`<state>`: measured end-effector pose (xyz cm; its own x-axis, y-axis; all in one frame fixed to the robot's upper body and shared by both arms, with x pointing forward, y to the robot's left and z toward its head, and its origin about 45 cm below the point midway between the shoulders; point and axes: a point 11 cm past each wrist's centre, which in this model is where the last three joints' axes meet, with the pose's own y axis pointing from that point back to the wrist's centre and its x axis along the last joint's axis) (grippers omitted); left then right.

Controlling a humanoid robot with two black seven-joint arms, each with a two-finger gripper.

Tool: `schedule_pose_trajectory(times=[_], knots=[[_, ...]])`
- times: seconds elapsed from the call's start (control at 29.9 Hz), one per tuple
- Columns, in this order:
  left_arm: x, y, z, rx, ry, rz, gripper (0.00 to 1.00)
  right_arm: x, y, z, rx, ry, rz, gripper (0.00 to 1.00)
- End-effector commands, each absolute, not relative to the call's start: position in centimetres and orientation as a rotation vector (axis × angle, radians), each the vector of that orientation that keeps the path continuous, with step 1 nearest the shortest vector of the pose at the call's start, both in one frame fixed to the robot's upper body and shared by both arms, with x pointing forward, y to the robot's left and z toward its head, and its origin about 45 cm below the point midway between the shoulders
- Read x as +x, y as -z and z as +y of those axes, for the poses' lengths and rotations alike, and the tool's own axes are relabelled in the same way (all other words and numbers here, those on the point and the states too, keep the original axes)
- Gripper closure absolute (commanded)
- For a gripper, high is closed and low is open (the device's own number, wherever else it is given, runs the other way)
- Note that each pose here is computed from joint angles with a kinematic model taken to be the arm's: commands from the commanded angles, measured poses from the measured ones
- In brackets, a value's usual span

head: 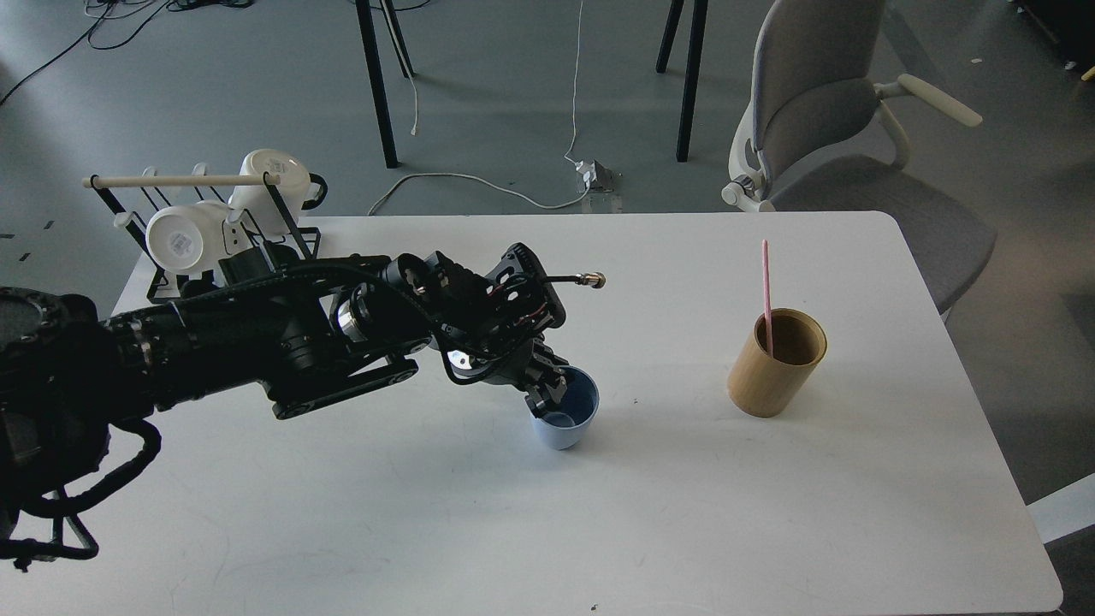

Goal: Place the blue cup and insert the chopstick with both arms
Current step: 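Open the left gripper and lift it back to rest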

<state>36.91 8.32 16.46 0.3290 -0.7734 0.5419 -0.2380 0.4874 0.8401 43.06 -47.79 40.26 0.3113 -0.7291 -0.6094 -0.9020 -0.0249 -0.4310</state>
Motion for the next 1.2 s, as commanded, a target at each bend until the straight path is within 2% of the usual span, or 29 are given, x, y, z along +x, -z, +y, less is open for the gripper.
schedule_pose_trajectory(times=[0.0,0.1,0.23,0.47,0.67,0.87,1.0,1.17], knots=[[37.4,-17.6,8.1,1.023,0.414,-1.219,0.51,43.1,-40.2,-47.8,-1.798,-0.280,1.465,0.00],[38.1,-19.3,7.8,0.977,0.338,-1.191,0.50,42.6,-40.8,-48.1,-1.829,-0.257,1.482,0.00],[40.3,-23.6,8.6,0.875,0.129,-1.110,0.48,41.8,-41.0,-47.9,-1.969,-0.215,1.548,0.00],[42.8,-31.3,10.9,0.449,-0.286,-0.757,0.24,40.0,-43.4,-45.7,-2.331,0.064,1.679,0.01],[44.9,-34.6,15.2,0.073,-0.554,-0.369,0.02,38.4,-43.4,-43.5,-2.611,0.410,1.845,0.01],[48.6,-35.6,21.1,-0.371,-0.838,0.072,0.01,38.5,-42.6,-42.0,-2.824,0.910,1.879,0.01],[49.6,-36.1,23.2,-0.560,-0.917,0.204,0.01,38.9,-40.5,-40.0,-2.973,1.293,1.779,0.01],[50.1,-35.0,27.2,-0.695,-1.021,0.307,0.01,39.2,-36.7,-37.9,-3.113,1.551,1.626,0.03]])
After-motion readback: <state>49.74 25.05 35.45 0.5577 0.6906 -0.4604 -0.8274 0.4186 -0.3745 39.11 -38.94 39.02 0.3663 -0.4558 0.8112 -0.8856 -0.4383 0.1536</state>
